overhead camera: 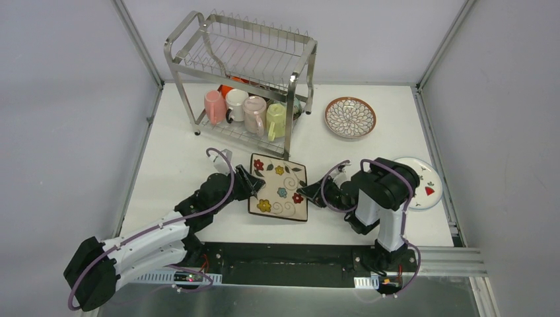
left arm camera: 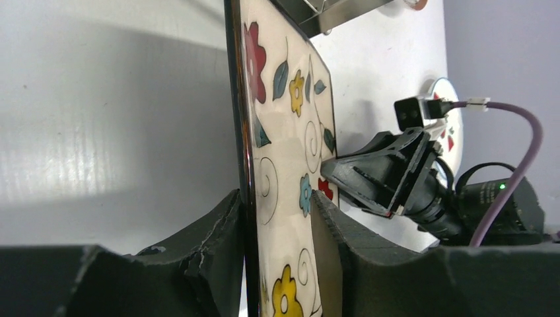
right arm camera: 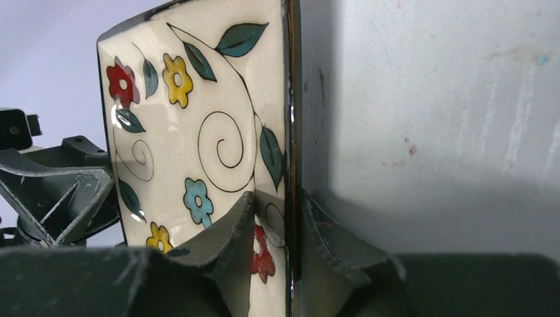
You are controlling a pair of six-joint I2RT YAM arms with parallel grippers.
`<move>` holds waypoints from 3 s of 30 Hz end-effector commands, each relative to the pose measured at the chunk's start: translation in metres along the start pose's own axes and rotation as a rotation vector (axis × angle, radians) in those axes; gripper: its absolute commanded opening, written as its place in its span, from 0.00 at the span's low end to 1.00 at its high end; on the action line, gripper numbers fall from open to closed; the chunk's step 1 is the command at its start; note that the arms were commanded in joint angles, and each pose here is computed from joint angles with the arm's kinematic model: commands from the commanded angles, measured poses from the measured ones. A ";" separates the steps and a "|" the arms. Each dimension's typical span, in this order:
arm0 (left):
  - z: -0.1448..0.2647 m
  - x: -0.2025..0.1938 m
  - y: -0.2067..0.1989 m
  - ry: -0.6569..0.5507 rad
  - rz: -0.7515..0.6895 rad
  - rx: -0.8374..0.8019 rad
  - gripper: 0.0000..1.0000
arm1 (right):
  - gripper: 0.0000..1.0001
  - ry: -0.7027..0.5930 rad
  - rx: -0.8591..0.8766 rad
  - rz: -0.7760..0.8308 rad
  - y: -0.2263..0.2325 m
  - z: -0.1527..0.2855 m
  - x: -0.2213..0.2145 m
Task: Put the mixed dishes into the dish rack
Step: Insert the plate into the dish rack.
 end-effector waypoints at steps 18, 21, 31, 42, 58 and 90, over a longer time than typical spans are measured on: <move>0.054 0.038 -0.064 0.086 -0.169 -0.302 0.05 | 0.22 0.343 -0.013 0.152 -0.003 0.006 -0.078; 0.060 0.040 -0.071 0.108 -0.174 -0.371 0.21 | 0.15 0.341 -0.014 0.154 -0.003 0.006 -0.077; 0.095 0.042 -0.074 0.076 -0.136 -0.535 0.48 | 0.07 0.329 -0.040 0.156 -0.009 0.007 -0.076; 0.103 0.056 -0.081 0.148 -0.285 -0.496 0.33 | 0.07 0.348 -0.048 0.157 -0.012 0.006 -0.077; 0.079 0.060 -0.073 0.216 -0.436 -0.287 0.08 | 0.08 0.332 0.029 0.178 0.006 0.005 -0.075; 0.081 0.062 -0.049 0.099 -0.547 -0.142 0.00 | 0.11 0.329 0.053 0.152 0.014 0.007 -0.076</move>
Point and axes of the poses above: each gripper's point midway between its finger pads, its own z axis back along the fingers, its own y axis along the line the jaws close on, x = y × z, the point moved 10 cm from there along z, back along the fingers, and after that the axes turned 12 degrees about -z, right-handed, at the moved point
